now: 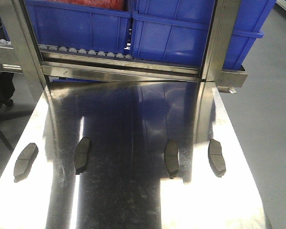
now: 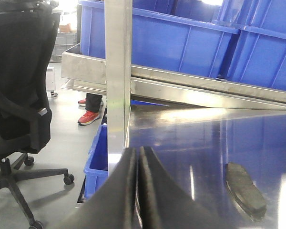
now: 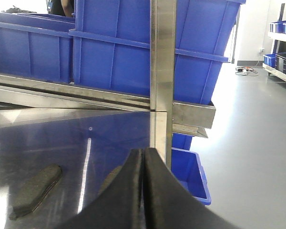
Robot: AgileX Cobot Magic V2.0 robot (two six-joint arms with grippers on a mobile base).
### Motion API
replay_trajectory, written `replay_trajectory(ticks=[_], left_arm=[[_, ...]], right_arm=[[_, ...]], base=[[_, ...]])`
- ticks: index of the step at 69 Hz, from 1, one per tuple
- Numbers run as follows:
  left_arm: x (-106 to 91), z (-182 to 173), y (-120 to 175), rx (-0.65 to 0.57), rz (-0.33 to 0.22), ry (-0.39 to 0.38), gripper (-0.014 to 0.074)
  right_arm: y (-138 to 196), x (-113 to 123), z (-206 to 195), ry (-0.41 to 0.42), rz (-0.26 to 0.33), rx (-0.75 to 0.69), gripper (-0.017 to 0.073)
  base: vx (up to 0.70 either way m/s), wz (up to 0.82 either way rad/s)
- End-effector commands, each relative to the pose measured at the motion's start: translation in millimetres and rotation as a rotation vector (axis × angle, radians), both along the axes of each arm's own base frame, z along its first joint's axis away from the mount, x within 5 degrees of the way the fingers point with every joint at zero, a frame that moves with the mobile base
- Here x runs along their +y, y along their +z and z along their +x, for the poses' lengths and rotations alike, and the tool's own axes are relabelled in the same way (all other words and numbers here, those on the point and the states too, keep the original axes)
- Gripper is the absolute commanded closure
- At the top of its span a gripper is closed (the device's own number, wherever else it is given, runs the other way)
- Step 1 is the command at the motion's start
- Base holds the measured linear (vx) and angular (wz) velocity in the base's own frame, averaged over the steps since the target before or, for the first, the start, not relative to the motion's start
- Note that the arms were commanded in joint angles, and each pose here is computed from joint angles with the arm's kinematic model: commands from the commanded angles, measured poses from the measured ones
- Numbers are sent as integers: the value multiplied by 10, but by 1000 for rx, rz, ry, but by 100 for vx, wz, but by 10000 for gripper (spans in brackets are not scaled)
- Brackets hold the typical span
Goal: Move and align brake pads A on conveyor
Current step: 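Move the left gripper down toward the brake pad nearest it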
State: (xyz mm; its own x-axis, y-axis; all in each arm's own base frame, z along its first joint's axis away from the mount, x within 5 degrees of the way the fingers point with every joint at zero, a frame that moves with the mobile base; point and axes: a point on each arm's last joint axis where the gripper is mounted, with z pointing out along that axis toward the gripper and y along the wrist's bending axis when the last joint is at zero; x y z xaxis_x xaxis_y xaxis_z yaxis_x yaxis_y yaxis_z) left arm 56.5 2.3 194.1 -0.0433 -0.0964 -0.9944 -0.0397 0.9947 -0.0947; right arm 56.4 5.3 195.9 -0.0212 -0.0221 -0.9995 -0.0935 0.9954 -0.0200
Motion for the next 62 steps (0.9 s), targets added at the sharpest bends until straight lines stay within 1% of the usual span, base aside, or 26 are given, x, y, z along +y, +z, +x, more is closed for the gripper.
replay_trajectory(ticks=[1,5,12,17,21,26,30,36,39,42,49,54,62], left_arm=[[-5,0,-7,-64,0,-5,599],[-5,0,-3,-69,0,-6,599],[-9,-13,123,-150,-6,-10,599],[-10,-47,323,-210,-4,-11,599],[-10,-71,490,-236,-2,-10,599],[-7,-68,683,-221,-1,-7,599],[-3,-34,834,-183,13,-3,599],[5,39,996,-81,40,4,599],[10,76,1088,-21,64,7,599],[16,120,1112,57,74,8,599],[27,250,1134,231,67,11,599],[30,330,1112,289,62,10,599],[32,412,1068,335,60,9,599]], right_arm=[[55,-6,-9,-9,0,-81,569],[55,-6,-9,-9,0,-81,569],[55,-6,-9,-9,0,-81,569],[55,-6,-9,-9,0,-81,569],[55,-6,-9,-9,0,-81,569],[55,-6,-9,-9,0,-81,569],[55,-6,-9,-9,0,-81,569],[55,-6,-9,-9,0,-81,569],[55,-6,-9,-9,0,-81,569],[55,-6,-9,-9,0,-81,569],[55,-6,-9,-9,0,-81,569],[55,-6,-9,-9,0,-81,569],[55,-6,-9,-9,0,-81,569]], base=[[0,0],[0,0],[0,0],[0,0],[0,0],[0,0],[0,0],[0,0],[0,0],[0,0],[0,0],[0,0],[0,0]])
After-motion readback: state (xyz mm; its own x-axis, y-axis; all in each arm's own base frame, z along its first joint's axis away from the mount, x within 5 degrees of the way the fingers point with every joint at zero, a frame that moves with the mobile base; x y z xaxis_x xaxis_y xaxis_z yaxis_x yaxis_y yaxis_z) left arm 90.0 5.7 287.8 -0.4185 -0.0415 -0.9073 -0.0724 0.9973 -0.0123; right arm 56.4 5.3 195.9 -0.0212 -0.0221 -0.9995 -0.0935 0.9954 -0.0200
